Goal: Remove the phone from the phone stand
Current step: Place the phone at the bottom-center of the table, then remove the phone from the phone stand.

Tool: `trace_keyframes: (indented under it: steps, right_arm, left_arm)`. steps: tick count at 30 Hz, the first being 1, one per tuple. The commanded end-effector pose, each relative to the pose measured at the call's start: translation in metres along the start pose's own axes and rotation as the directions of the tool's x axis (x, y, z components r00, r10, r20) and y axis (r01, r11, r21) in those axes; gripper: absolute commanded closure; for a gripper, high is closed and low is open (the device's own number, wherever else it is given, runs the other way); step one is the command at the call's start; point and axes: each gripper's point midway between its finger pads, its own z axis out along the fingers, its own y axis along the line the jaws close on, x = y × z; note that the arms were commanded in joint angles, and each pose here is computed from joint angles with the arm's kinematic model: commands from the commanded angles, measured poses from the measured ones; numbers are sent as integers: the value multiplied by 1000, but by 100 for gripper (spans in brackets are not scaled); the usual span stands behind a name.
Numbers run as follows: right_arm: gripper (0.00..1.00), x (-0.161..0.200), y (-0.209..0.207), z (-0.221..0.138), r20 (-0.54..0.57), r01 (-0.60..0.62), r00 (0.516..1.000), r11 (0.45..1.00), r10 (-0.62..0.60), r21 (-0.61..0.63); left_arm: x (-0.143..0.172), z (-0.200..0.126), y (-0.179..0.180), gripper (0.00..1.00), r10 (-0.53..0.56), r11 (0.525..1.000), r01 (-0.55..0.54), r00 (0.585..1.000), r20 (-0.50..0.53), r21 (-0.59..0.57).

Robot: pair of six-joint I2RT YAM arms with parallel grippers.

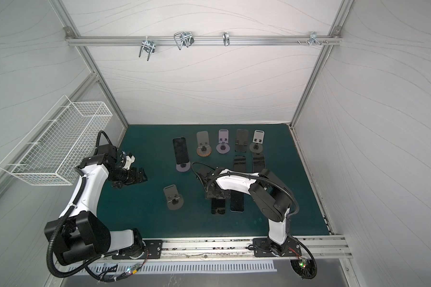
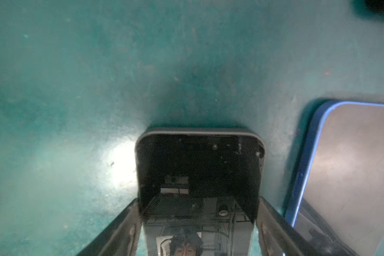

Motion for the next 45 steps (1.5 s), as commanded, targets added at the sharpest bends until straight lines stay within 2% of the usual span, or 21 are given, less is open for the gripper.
trace_keyframes:
  steps: [1,6,11,18,20,26,34,38,45]
  right_arm:
    - [18,-13,6,-27,42,-2,999,1000,3,-29]
    - [16,-44,19,-87,178,33,984,992,-11,-121]
    - [13,-80,50,-144,337,150,939,962,-66,-230]
    - [4,-125,104,-173,480,311,864,910,-151,-274]
    - [1,-136,119,-175,503,342,848,898,-168,-277]
    - [1,-164,158,-166,545,396,818,869,-186,-298]
    - [1,-208,184,-137,584,397,789,885,-192,-245]
    - [1,-223,193,-124,594,388,784,888,-178,-246]
    - [1,-245,205,-106,641,377,750,901,-161,-214]
  left_arm:
    - [-9,-13,-4,3,33,999,-33,998,46,9]
    - [-10,-14,-4,3,36,999,-36,998,50,7]
    - [-10,-14,-4,3,39,999,-39,998,48,7]
    - [-9,-13,-5,3,36,999,-37,999,40,15]
    - [-8,-12,-4,3,43,999,-43,998,37,8]
    - [-3,-13,-3,3,50,999,-49,998,34,-2]
    - [4,-10,3,3,87,996,-86,996,35,-36]
    - [5,-9,0,3,86,996,-86,996,27,-21]
    - [5,-8,-1,3,86,996,-86,996,27,-9]
